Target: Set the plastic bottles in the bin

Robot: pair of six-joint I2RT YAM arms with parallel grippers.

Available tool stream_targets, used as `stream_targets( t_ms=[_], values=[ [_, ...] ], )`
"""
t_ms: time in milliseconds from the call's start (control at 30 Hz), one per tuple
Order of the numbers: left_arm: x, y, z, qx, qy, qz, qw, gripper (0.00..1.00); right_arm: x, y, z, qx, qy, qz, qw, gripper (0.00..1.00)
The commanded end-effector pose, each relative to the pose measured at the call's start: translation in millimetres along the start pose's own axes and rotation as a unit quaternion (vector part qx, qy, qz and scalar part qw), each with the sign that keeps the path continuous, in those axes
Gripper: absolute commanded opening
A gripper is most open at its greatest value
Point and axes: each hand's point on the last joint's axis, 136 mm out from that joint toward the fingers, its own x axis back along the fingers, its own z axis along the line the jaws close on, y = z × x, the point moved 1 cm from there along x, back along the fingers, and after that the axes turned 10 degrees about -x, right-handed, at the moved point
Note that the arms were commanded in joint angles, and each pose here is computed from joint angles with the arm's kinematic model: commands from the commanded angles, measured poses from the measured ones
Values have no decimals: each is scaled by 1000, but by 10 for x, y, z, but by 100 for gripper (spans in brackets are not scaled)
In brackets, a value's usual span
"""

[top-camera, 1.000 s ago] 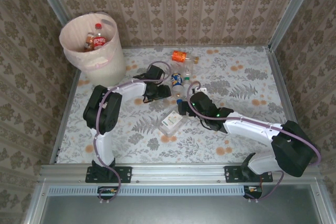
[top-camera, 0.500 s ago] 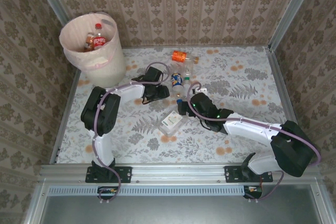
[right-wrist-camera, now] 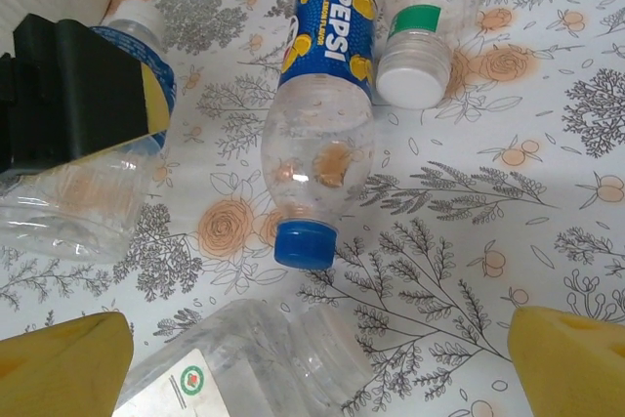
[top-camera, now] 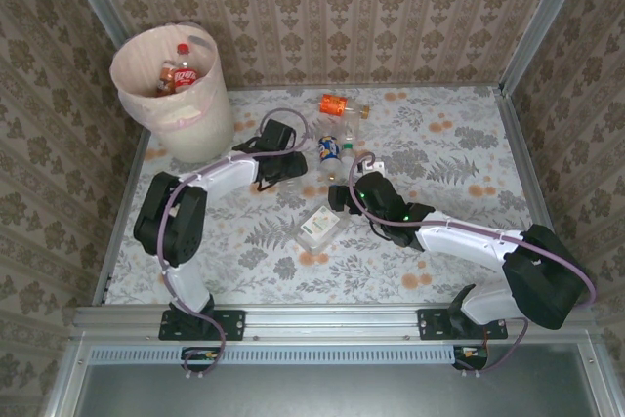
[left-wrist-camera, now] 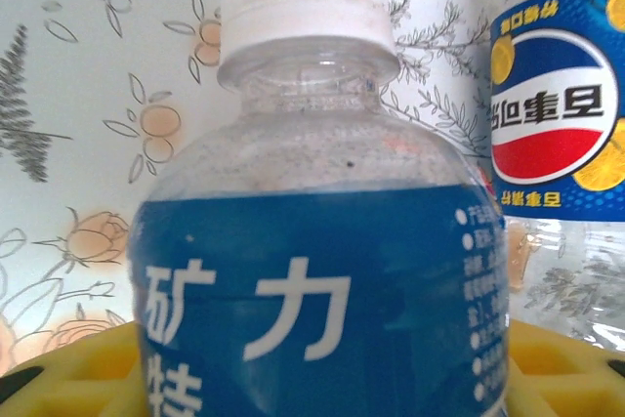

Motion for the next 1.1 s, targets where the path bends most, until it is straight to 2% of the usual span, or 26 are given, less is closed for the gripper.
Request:
stream_targets(
  t_ms=[0,300,533,833,1067],
  values=[
    [169,76,126,-17,26,-18,999,50,36,82,24,6,4,-22,1000,100],
    [683,464,76,-38,21,-87,995,50,36,135,33,4,3,-35,999,100],
    [1166,860,46,-43,11,-167,985,50,63,207,80,-2,15,-51,999,100],
    [1880,1356,-47,-60,0,-276,959,50,93,243,73,-1,16,-61,998,100],
    [2513,1820,185,-55,12,-360,931,50,111,254,61,-4,15,-65,998,100]
  ],
)
